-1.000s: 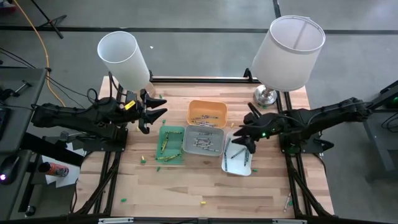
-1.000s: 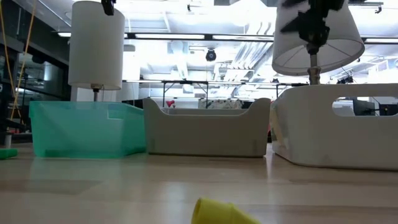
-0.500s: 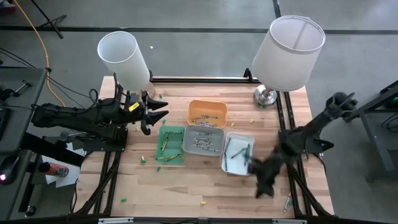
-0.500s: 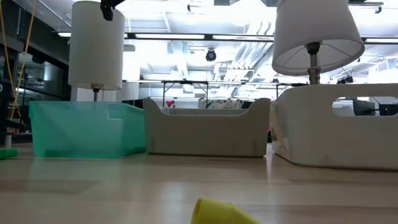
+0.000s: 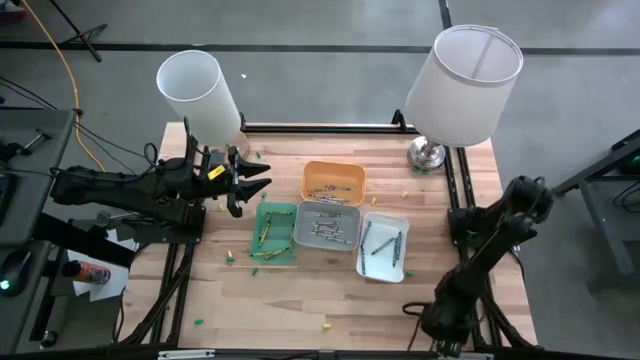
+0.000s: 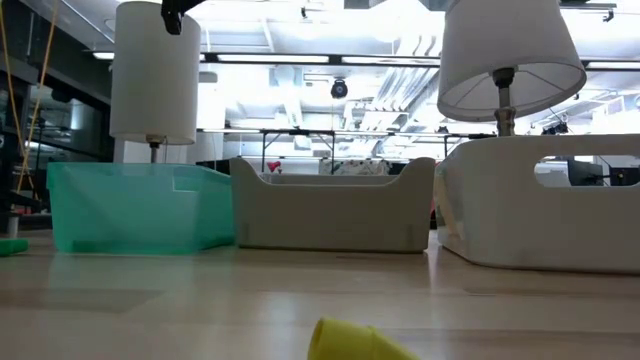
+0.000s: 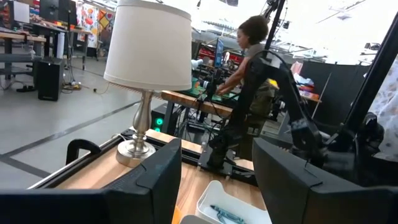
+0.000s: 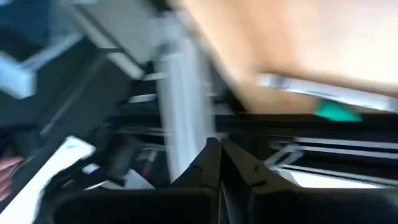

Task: Sort crayons
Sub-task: Put the white crayon into the gray bin

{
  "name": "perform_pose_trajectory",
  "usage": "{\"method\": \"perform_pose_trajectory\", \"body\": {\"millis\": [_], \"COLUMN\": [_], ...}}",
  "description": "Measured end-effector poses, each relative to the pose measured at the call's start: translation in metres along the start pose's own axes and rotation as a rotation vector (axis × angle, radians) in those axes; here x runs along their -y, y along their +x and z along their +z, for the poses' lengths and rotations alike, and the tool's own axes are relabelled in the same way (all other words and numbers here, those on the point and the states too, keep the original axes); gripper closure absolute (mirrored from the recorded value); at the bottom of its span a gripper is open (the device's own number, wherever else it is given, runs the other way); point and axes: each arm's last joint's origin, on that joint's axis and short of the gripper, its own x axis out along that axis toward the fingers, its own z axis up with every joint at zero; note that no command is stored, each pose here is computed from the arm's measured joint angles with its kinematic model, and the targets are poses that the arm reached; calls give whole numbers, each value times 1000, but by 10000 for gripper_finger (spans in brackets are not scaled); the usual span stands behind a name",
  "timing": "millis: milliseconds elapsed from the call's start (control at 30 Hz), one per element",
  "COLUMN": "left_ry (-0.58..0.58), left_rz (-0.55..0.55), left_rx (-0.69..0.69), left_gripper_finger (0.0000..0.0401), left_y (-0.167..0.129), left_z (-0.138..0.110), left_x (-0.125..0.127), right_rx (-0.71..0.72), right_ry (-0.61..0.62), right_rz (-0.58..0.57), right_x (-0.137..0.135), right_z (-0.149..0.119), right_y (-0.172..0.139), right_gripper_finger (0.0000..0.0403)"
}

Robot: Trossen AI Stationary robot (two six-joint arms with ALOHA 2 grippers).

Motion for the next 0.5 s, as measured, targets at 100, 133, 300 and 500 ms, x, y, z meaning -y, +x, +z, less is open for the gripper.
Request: {"method": "perform_pose_trajectory", "body": {"millis": [100,133,300,500], "left_ry": [0,0,0,0], "left_rz": [0,0,0,0], "left_rx": [0,0,-1,-1], "left_gripper_finger": [217,217,217,217], "left_y": [0,0,0,0], "left_z": [0,0,0,0], "left_x": [0,0,0,0], "right_rx": [-47,-56,-86,-48], "right_ry": [59,61,73,112], "right_rz": [-98,-119,-182,-238], "right_x": [11,14,23,30], "right_z": [10,13,24,31], "right_y": [12,15,28,34], "right_gripper_finger": [400,401,402,402]}}
